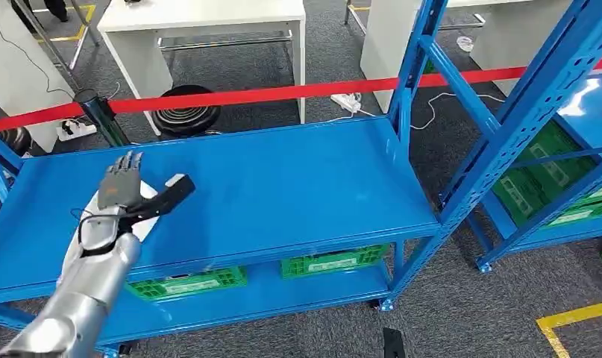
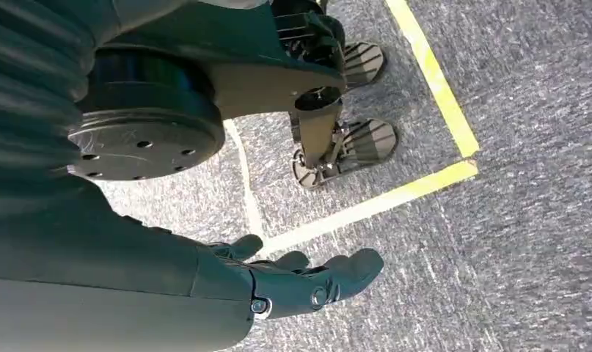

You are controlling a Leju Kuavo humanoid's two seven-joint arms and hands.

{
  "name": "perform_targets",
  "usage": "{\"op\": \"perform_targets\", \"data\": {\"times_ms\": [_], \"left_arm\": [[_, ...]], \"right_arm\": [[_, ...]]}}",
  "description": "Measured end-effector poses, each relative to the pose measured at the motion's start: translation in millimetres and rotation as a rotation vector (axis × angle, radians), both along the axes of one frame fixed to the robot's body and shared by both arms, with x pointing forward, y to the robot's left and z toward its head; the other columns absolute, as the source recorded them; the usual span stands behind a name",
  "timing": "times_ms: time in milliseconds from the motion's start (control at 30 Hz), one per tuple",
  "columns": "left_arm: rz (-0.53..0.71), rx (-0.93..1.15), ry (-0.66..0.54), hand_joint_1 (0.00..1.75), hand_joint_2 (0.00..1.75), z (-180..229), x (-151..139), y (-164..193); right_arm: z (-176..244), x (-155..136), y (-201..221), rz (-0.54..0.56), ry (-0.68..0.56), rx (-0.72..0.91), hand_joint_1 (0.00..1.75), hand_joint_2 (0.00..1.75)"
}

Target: Take the parts from the cabinet and place them on the table.

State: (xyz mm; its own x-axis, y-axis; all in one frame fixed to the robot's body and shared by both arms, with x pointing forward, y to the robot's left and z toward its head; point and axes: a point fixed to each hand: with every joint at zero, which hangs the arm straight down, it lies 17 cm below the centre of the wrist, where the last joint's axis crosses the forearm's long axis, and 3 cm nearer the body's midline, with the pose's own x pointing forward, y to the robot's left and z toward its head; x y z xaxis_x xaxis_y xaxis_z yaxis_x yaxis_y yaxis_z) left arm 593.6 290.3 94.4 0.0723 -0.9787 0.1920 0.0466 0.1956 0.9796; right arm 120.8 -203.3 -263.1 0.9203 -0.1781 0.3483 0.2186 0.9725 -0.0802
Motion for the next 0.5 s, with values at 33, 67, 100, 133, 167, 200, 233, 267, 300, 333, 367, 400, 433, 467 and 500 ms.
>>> {"op": "perform_targets", "data": {"times_ms": [33,67,100,133,167,200,233,267,300,333,367,400,433,467,500], "left_arm": [[0.003,0.004,0.014,0.0,0.0,4,4,2],[0.006,0.006,0.025,0.0,0.0,6,8,4],[0.008,0.007,0.035,0.0,0.0,10,11,6],[0.013,0.01,0.05,0.0,0.0,12,14,9],[0.018,0.008,0.066,0.0,0.0,13,16,11],[0.025,0.009,0.077,0.0,0.0,15,18,14],[0.037,0.01,0.086,0.0,0.0,18,20,18],[0.049,0.012,0.089,0.0,0.0,22,23,21],[0.058,0.014,0.094,0.0,0.0,26,25,24],[0.068,0.014,0.095,0.0,0.0,30,28,28],[0.086,0.014,0.107,0.0,0.0,32,29,34],[0.098,0.016,0.113,0.0,0.0,35,30,38],[0.108,0.017,0.13,0.0,0.0,35,31,42],[0.117,0.018,0.142,0.0,0.0,36,32,47],[0.123,0.017,0.156,0.0,0.0,36,32,50]], "right_arm": [[0,1,0,0.0,-0.001,0.0,0.0,1.75],[0,1,0,0.0,-0.001,0.0,0.0,1.75],[0,2,0,0.0,-0.002,0.0,0.0,1.75],[0,2,0,0.001,-0.002,0.001,0.0,1.75],[0,2,1,0.002,-0.003,0.002,0.0,1.75],[1,3,1,0.003,-0.004,0.004,0.0,1.75],[1,3,1,0.004,-0.005,0.007,0.0,1.75],[1,3,2,0.004,-0.005,0.009,0.0,1.75],[1,3,2,0.004,-0.006,0.01,0.0,1.75],[1,3,2,0.005,-0.006,0.012,0.0,1.75],[1,4,3,0.008,-0.008,0.016,0.0,1.75],[1,3,4,0.01,-0.008,0.016,0.0,1.75],[1,3,4,0.012,-0.009,0.017,0.0,1.75],[1,4,4,0.013,-0.009,0.018,0.0,1.75],[1,4,4,0.014,-0.009,0.017,0.0,1.75]]}}
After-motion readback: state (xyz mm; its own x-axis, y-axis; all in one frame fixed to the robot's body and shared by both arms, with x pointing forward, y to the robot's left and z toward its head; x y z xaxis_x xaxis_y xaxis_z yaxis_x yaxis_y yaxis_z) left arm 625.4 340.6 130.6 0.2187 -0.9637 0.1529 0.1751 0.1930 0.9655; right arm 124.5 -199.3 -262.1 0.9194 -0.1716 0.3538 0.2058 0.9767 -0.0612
